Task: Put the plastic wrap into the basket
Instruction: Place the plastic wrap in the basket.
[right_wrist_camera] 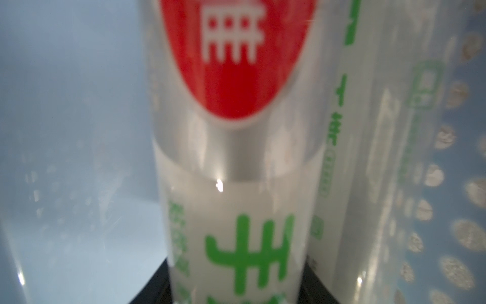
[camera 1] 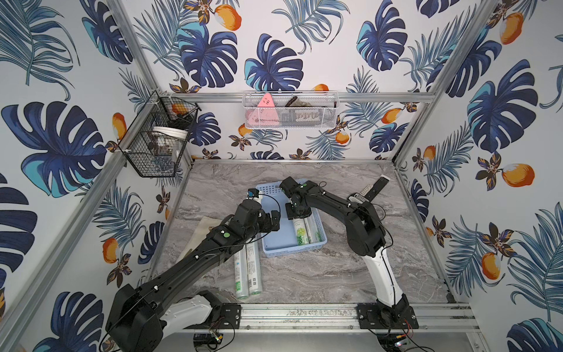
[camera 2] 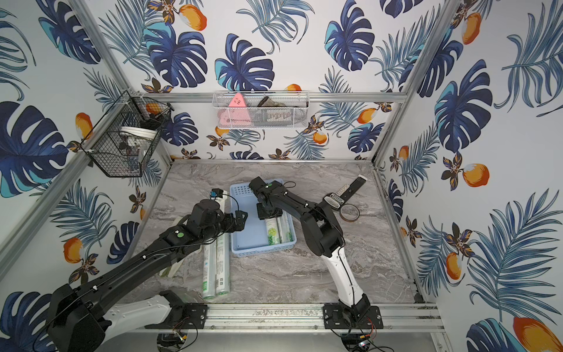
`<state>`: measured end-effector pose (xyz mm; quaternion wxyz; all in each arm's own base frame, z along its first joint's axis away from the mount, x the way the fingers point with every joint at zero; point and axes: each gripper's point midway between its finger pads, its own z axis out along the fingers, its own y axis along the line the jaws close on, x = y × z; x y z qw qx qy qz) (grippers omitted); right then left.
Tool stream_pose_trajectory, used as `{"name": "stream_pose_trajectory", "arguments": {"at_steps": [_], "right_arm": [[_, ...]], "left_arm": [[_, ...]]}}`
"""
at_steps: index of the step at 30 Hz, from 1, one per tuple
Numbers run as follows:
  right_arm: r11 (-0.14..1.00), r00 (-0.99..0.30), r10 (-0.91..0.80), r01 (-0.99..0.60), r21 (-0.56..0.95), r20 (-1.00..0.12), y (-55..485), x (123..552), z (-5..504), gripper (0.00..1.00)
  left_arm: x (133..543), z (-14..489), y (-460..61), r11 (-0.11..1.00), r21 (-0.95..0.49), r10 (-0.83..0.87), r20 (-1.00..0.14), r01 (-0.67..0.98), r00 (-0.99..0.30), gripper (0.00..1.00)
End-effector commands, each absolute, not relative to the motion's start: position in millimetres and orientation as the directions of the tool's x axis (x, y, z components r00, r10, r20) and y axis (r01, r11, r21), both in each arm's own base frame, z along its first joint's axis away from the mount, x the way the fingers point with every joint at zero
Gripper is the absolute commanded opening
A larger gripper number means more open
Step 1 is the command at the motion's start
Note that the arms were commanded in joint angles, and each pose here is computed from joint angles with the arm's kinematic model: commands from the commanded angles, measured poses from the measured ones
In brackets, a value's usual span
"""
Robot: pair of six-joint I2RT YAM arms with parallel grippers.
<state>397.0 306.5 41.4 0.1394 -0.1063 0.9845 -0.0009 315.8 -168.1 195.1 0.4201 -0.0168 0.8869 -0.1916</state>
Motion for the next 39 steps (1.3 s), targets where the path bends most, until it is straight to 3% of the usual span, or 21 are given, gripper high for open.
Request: {"name": "stream_pose_trajectory", "arguments": {"at_steps": [1,29,39], "right_arm": [[0.978,-0.936,-0.207,-0.194,-0.074,-0.283,298,398,45,0.44],[0.976,-0.926,-0.206,-0.171,-0.136,-0.316,290,399,50,0.6],[0.979,-0.919,-0.182,-0.137,-0.15,-0.349,284,401,58,0.55]], "left_arm": [[318,199,-172,0.92,-0.361,-0.188,-0.749,0.153,-0.636,0.99],[315,192,-189,0.893,-0.391,-0.147,-0.722,0.223,-0.676,0.99],[313,192,-187,0.895,-0.391,-0.152,-0.721,0.215,-0.676,0.99]]}}
